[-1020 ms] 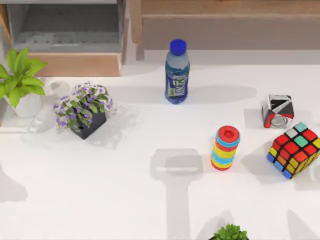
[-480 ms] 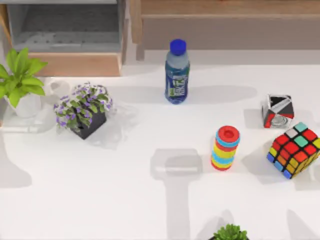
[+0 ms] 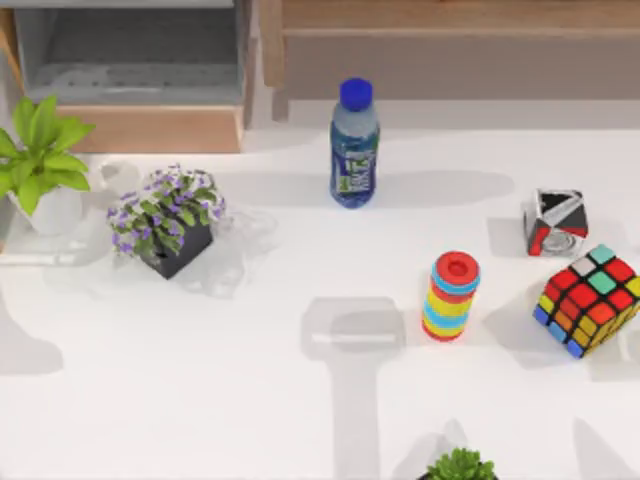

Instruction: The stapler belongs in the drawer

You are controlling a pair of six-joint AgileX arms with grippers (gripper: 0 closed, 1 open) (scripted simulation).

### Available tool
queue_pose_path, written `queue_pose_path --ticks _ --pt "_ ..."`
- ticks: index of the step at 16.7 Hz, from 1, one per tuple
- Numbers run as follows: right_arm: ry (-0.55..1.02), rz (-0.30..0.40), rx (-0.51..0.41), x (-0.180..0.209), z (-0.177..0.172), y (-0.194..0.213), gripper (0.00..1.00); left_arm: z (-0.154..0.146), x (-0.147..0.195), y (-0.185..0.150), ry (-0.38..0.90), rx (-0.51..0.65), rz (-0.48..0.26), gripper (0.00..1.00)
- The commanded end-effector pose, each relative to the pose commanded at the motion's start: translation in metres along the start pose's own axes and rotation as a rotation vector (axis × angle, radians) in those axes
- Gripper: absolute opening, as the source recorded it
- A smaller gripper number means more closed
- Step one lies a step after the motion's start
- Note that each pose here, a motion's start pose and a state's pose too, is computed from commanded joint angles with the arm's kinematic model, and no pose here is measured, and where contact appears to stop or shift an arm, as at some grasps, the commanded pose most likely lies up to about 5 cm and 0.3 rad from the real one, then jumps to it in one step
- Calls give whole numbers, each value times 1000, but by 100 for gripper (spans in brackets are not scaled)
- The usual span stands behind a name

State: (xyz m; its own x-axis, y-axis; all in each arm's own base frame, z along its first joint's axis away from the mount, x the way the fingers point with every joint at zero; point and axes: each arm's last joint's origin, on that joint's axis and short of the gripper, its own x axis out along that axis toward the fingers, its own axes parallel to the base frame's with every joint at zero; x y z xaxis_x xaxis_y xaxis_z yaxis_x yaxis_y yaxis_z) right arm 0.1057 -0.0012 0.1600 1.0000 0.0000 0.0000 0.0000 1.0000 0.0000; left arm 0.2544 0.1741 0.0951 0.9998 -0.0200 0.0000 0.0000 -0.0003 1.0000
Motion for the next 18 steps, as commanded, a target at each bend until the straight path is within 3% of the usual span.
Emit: queue_pose_path --ticks 8,18 --pt "0 0 0 0 0 0 100 0 0 0 0 0 0 2" --pt "0 0 0 0 0 0 100 0 1 -4 2 -16 -16 0"
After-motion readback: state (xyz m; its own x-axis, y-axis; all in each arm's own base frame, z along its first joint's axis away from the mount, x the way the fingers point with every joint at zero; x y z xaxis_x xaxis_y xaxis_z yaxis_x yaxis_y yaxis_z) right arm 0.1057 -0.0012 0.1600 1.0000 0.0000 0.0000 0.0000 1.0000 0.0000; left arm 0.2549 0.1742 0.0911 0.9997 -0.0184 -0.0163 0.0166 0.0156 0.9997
